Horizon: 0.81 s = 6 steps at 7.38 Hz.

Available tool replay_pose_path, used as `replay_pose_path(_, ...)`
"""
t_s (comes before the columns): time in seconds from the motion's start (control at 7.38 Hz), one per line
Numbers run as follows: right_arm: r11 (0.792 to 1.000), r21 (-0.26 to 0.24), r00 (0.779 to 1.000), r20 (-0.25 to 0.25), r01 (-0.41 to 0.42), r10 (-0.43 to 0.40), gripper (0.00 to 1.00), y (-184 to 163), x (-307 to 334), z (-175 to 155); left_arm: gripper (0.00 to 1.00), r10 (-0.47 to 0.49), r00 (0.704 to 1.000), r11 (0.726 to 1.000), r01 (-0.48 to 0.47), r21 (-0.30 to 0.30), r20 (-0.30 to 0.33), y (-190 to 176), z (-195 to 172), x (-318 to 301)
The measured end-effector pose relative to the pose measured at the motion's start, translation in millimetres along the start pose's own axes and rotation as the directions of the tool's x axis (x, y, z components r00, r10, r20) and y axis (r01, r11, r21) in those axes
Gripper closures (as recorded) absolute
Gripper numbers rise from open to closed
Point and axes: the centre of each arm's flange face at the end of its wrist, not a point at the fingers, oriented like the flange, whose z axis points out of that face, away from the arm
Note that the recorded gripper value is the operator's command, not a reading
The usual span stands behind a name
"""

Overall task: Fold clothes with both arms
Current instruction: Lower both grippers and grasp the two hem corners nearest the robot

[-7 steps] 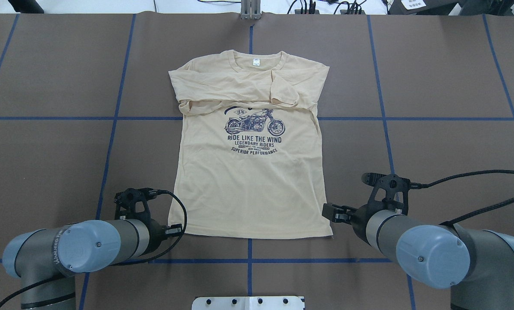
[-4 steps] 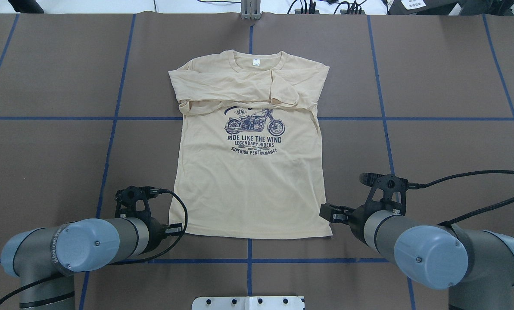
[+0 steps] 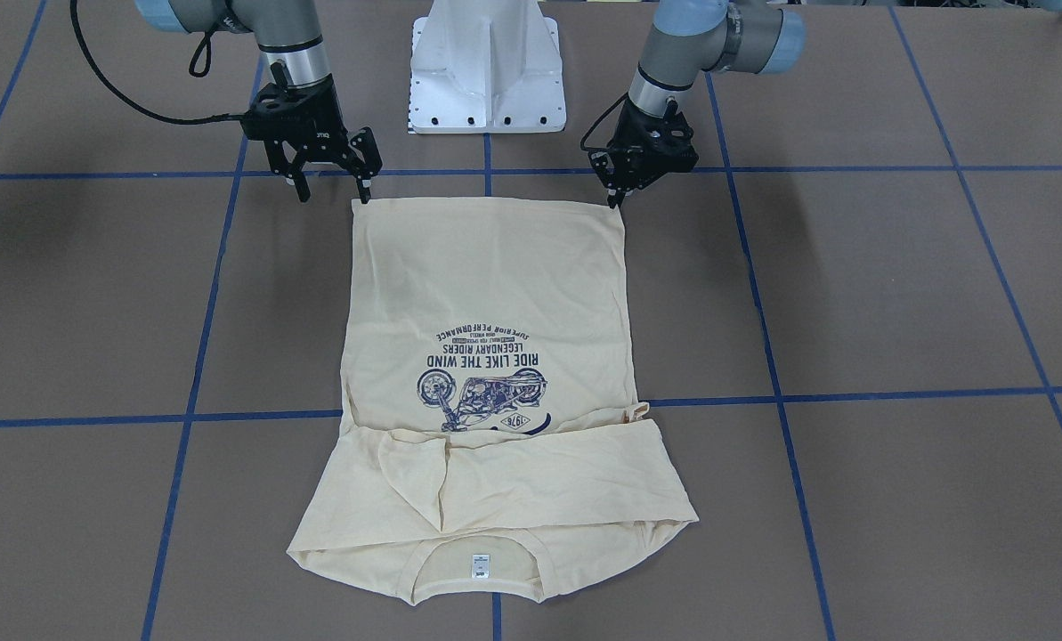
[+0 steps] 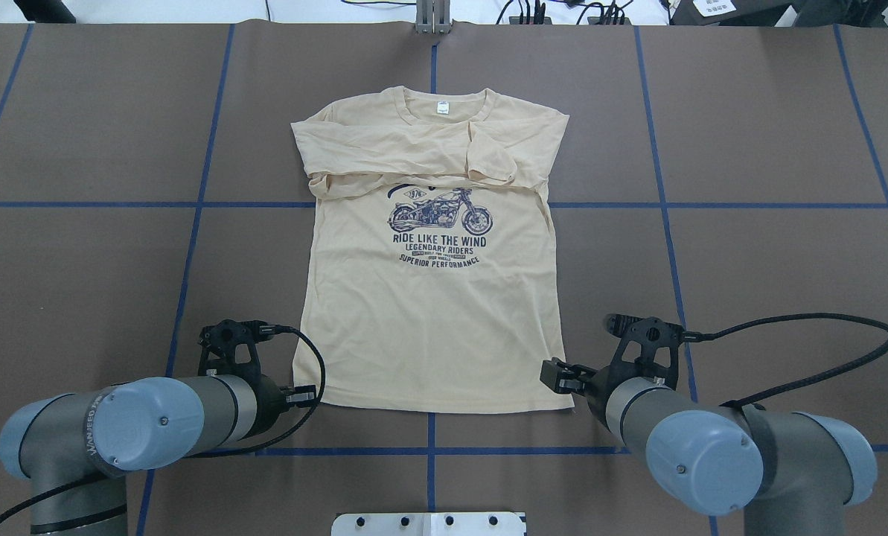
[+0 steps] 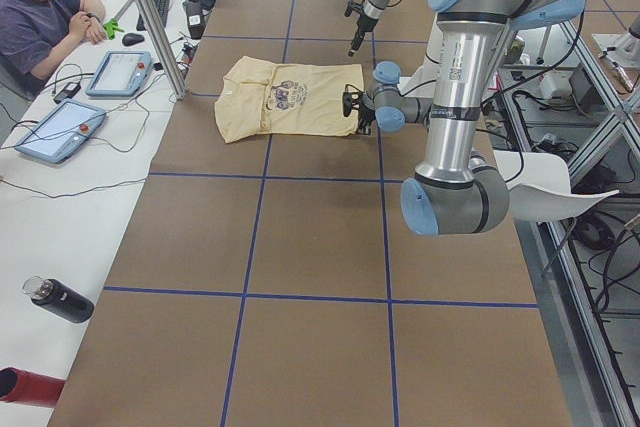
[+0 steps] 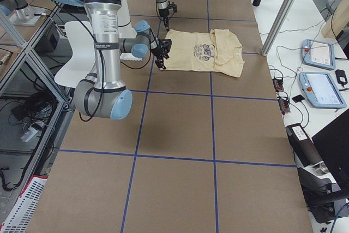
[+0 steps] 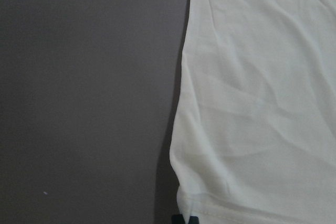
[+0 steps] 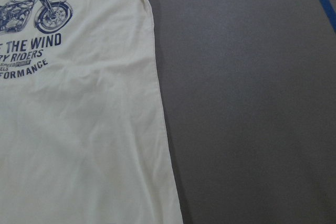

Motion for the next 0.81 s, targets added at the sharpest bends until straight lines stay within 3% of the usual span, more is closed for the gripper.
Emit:
replay_pose_path(0.41,0.999,0.049,1.000,-0.009,-0.009,0.010,0.46,44.1,-1.8,13.9,1.00,0.001,1.000,1.000,-0.001,-0.002,-0.003,0.7,-1.1,0.9)
replay_pose_path(0.81,0.997,0.069,0.999,-0.029,0.018,-0.016,0.53,63.3,2.9,27.0,1.00,0.000,1.000,1.000,0.000,-0.003,-0.007,0.6,-2.7,1.8)
